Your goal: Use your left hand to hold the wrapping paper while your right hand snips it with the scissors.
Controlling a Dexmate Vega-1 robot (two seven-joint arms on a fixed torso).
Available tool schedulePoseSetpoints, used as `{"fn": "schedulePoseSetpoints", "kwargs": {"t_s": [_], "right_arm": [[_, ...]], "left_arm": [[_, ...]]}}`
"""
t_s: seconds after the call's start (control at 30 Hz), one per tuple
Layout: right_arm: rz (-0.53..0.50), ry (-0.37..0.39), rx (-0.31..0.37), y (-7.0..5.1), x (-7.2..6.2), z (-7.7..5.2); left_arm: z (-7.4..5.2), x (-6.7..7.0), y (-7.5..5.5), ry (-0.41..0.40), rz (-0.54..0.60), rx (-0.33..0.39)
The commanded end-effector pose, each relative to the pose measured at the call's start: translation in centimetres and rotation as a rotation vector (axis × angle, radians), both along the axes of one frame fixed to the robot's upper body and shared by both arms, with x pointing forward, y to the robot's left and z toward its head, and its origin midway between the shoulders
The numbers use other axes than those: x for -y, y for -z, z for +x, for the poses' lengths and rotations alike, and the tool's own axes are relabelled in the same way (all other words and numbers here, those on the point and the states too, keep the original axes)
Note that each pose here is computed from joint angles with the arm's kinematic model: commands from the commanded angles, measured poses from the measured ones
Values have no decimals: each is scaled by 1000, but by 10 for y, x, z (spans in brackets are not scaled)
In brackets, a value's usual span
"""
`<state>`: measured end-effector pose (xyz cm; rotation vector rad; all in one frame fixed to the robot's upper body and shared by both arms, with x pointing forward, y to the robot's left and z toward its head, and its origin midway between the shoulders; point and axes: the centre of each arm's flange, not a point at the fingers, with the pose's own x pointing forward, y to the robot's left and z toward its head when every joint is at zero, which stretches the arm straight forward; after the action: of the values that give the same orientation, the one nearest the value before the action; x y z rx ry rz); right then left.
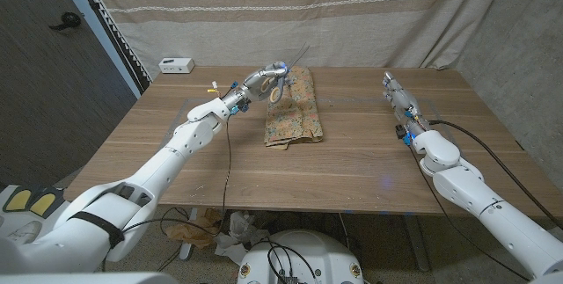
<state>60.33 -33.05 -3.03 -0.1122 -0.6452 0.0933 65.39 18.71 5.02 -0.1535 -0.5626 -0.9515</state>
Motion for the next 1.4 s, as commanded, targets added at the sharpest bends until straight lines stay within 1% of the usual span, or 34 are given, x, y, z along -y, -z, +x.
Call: {"fn": "schedulePoseSetpoints", "kwargs": {"t_s": [0.03, 0.23, 0.37, 0.63, 0.9, 0.93, 1.07, 1.23, 1.4], "right_arm": [[9, 4, -16, 5, 2, 1], [11, 3, -14, 5, 5, 1], [13, 5, -14, 5, 7, 2], [19, 6, -12, 7, 10, 2], [19, 5, -8, 8, 14, 1], [21, 6, -9, 8, 15, 1], [26, 8, -12, 9, 17, 1], [25, 9, -11, 10, 19, 1], [27, 7, -11, 10, 20, 1]], "left_arm": [[3, 7, 5, 32, -23, -23], [3, 11, 6, 46, -34, -43], [2, 16, 7, 71, -49, -57], [1, 24, 12, 82, -132, -93], [0, 32, 15, 82, -185, -96], [0, 33, 15, 92, -190, -99], [0, 37, 16, 98, -197, -112], [2, 40, 17, 133, -197, -122], [1, 41, 15, 144, -209, -141]]}}
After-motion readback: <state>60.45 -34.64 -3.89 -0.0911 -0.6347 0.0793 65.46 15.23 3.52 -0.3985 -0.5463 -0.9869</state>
